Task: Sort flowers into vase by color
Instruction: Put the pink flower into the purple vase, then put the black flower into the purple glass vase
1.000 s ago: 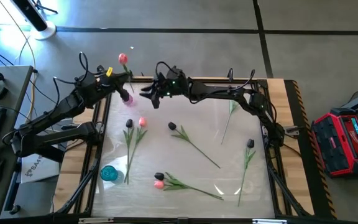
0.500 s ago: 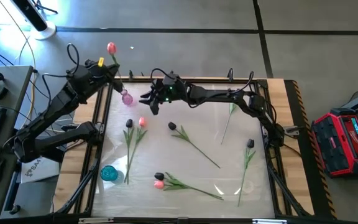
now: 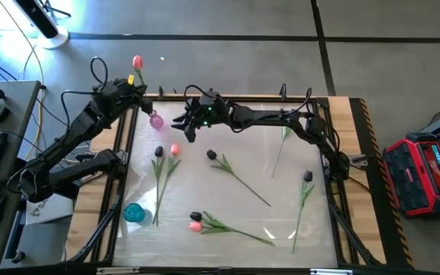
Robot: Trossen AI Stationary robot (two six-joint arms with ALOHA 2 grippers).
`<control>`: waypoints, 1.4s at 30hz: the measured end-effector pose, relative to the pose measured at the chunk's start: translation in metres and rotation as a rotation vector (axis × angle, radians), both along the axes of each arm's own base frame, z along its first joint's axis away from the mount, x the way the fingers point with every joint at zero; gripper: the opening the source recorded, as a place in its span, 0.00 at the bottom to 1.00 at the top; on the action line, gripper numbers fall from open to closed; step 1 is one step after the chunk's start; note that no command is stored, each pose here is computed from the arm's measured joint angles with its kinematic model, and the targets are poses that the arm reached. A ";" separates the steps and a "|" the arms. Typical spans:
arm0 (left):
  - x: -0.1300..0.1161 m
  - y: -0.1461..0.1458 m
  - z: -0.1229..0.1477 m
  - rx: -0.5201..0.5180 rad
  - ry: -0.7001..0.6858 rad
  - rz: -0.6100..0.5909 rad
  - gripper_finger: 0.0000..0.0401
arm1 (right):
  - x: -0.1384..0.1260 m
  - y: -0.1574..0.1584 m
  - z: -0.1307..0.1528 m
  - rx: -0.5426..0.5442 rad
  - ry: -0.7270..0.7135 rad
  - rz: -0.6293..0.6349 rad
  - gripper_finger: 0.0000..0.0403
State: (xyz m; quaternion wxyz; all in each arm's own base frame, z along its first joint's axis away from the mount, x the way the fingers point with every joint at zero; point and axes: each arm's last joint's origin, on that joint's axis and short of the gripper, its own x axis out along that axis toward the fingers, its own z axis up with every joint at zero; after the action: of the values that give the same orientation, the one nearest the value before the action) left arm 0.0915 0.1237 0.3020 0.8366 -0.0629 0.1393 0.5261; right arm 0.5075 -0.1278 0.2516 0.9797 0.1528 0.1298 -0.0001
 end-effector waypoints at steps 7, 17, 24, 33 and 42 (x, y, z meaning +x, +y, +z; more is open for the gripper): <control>-0.001 0.003 -0.016 -0.067 -0.019 0.051 0.10 | 0.000 0.004 -0.003 0.024 0.033 0.056 0.30; -0.003 0.001 -0.027 -0.135 0.043 0.055 0.31 | -0.003 0.025 -0.012 0.037 0.175 0.120 0.30; -0.008 -0.007 -0.018 -0.125 0.050 0.041 0.41 | -0.026 0.042 0.008 -0.052 0.336 0.164 0.30; -0.027 -0.032 -0.009 -0.095 0.024 0.031 0.45 | -0.066 0.055 0.022 -0.245 0.708 -0.039 0.30; -0.040 -0.058 0.002 -0.051 -0.146 -0.168 0.45 | -0.105 0.047 0.046 -0.311 0.900 -0.273 0.30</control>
State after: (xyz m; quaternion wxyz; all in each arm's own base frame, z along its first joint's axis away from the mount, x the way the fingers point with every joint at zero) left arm 0.0516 0.0659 0.3038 0.8837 -0.1103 0.0959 0.4446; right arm 0.4025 -0.0804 0.2981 0.8287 0.0050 0.5172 -0.2138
